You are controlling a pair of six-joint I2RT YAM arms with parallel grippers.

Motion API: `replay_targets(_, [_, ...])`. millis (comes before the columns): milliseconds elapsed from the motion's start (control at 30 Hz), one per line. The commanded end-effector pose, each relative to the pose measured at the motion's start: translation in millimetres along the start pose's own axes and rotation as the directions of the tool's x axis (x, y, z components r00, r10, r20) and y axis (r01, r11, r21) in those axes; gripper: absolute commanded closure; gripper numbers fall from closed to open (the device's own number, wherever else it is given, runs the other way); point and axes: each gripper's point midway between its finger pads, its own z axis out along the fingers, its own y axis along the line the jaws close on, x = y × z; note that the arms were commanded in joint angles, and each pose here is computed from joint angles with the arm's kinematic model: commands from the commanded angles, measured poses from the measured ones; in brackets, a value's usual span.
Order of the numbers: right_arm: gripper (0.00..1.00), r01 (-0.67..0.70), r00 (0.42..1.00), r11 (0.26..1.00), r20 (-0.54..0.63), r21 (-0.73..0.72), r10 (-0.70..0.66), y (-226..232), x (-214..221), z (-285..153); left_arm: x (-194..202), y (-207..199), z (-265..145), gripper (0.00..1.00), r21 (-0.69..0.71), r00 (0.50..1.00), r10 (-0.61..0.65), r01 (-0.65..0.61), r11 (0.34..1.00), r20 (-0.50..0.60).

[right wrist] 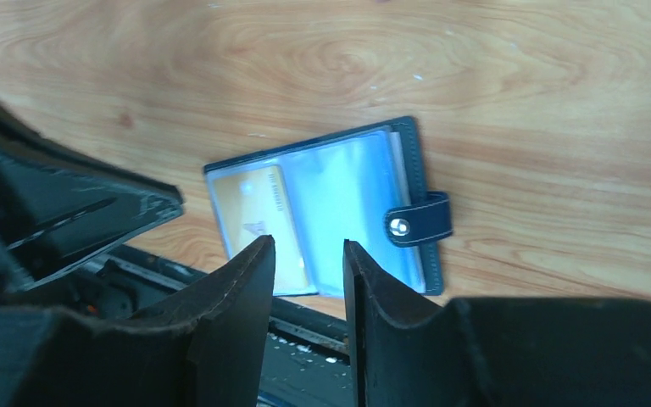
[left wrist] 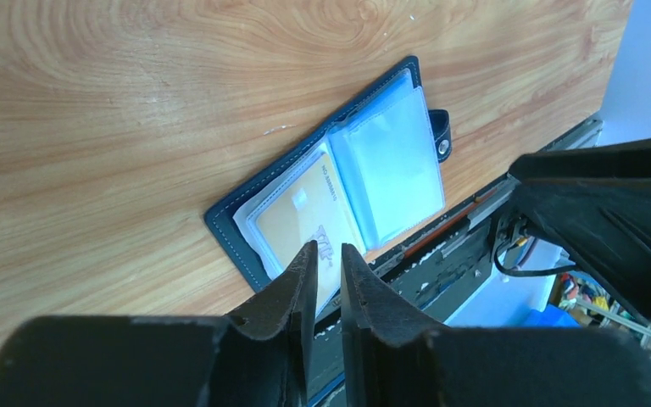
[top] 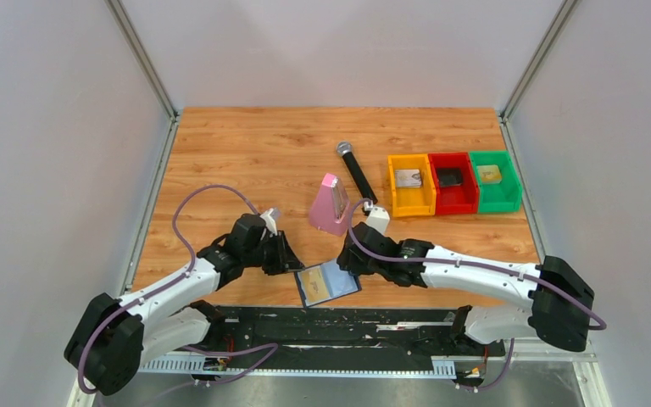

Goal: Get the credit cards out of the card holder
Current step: Remove the credit card from the card holder.

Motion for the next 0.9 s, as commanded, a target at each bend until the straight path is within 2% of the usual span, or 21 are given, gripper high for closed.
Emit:
replay_targets(0, [0.65, 0.081, 0.996, 0.977, -0.009, -0.196, -0.085, 46, -9, -14, 0, -6, 3, 0.77, 0.046, 1.000, 0.022, -0.021, 0.999, -0.006])
replay_targets(200, [0.66, 0.168, 0.980, 0.929, -0.044, -0.330, -0.193, 71, 4, -2, 10, -3, 12, 0.80, 0.074, 0.999, 0.005, -0.002, 0.997, -0.043])
replay_targets(367, [0.68, 0.146, 0.969, 0.912, -0.128, -0.384, -0.209, 72, 18, 14, 15, 11, 16, 0.81, 0.022, 0.999, -0.007, 0.008, 1.000, -0.053])
replay_targets(867, [0.70, 0.100, 0.961, 0.916, -0.200, -0.388, -0.189, 49, 29, 47, 20, 31, 28, 0.84, -0.035, 0.998, -0.012, 0.010, 0.999, -0.068])
